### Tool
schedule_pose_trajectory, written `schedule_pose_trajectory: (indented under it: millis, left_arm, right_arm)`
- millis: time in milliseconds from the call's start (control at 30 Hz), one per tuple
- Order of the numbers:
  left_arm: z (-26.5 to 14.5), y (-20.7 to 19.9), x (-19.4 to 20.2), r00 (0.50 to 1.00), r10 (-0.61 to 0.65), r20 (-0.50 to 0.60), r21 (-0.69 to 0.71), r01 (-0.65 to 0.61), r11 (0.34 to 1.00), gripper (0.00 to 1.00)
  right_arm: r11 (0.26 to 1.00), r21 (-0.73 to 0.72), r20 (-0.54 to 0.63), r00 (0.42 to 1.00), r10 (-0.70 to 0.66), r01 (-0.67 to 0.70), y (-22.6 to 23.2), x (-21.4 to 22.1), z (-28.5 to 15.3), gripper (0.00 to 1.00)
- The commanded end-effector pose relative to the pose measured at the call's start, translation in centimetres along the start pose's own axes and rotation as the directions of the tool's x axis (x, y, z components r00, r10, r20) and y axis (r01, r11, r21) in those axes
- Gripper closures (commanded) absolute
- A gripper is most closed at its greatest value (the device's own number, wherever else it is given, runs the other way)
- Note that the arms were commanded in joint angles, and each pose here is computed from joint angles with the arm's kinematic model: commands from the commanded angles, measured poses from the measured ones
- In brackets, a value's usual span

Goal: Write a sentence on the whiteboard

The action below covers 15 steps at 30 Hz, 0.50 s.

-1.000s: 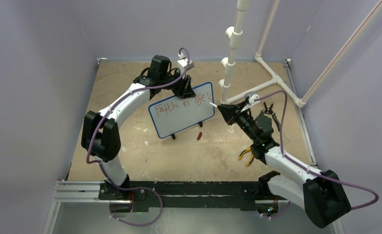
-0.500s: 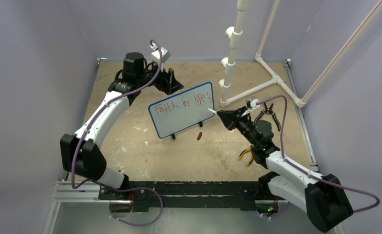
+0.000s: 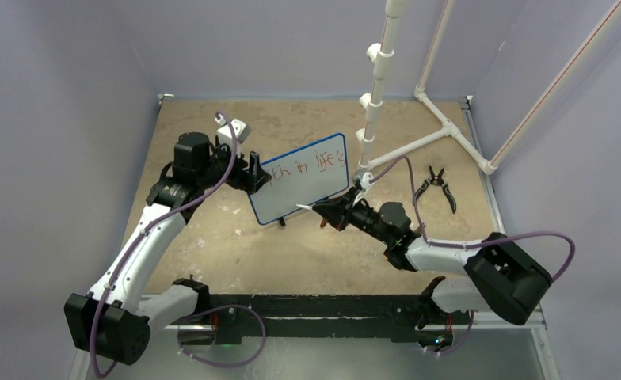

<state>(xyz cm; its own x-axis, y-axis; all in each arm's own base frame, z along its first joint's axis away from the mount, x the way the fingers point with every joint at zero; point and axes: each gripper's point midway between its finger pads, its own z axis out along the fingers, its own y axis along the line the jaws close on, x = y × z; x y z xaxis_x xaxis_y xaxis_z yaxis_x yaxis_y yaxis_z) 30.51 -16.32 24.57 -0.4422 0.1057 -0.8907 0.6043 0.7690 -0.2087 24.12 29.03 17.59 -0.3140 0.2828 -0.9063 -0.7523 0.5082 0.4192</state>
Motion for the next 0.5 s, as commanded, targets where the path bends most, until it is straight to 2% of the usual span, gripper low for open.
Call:
schedule_pose_trajectory:
  millis: [0, 133, 467]
  left_arm:
    - [-1.3, 1.1, 1.1, 1.0, -0.02, 0.011, -0.087, 0.02, 0.996, 0.24]
    - [-1.4, 2.1, 2.6, 1.0, -0.02, -0.007, -0.145, 0.019, 0.989, 0.35]
    - [-1.5, 2.6, 3.6, 1.0, -0.001, 0.019, -0.169, 0.004, 0.986, 0.56]
  right_arm:
    - [0.993, -0.076, 0.091, 0.993, -0.079, 0.086, 3.4, -2.4, 2.9, 1.0]
    - [0.99, -0.081, 0.067, 0.992, -0.106, 0.112, 4.5, -1.4, 4.8, 1.0]
    - [0.989, -0.047, 0.033, 0.99, -0.141, 0.142, 5.3, 0.5, 8.3, 1.0]
